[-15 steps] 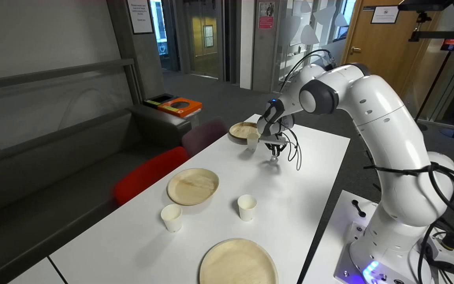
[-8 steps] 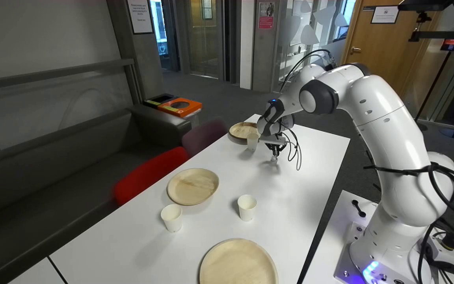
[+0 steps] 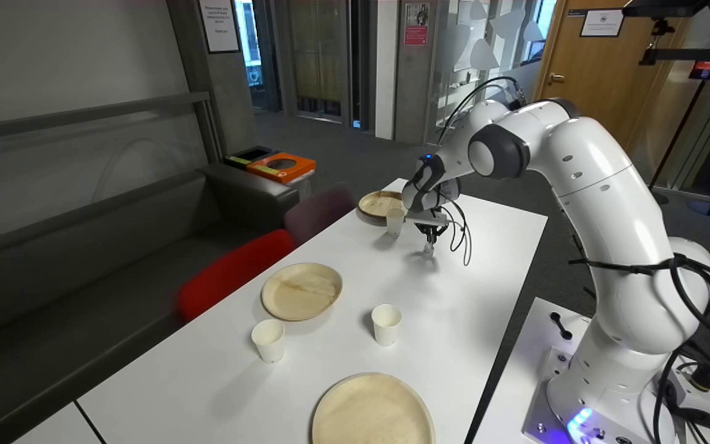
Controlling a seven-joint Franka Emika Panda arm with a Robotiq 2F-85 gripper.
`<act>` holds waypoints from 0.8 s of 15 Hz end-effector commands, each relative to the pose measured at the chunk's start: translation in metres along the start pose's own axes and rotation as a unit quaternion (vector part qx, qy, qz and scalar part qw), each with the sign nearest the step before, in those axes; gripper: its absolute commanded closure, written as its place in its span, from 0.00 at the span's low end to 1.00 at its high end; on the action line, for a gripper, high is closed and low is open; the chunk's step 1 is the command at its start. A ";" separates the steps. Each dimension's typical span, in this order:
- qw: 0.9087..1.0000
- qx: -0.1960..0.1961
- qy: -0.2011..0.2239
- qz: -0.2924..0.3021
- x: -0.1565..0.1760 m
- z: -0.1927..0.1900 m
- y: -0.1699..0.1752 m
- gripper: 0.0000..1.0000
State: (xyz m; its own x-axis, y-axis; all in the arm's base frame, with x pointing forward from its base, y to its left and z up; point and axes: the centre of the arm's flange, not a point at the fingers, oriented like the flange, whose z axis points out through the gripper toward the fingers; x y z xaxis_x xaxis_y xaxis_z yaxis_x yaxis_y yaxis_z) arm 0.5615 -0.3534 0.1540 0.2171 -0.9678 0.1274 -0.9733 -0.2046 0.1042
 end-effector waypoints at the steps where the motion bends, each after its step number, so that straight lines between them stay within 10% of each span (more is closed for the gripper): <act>1: 1.000 0.007 0.011 -0.004 -0.001 -0.018 0.009 0.92; 12: 1.000 0.018 0.012 -0.010 -0.001 -0.035 0.015 0.96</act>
State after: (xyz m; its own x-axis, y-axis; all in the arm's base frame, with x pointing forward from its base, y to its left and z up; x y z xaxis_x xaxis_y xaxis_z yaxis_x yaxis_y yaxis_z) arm 0.5636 -0.3540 0.1686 0.2147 -0.9674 0.1347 -0.9752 -0.2046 0.0849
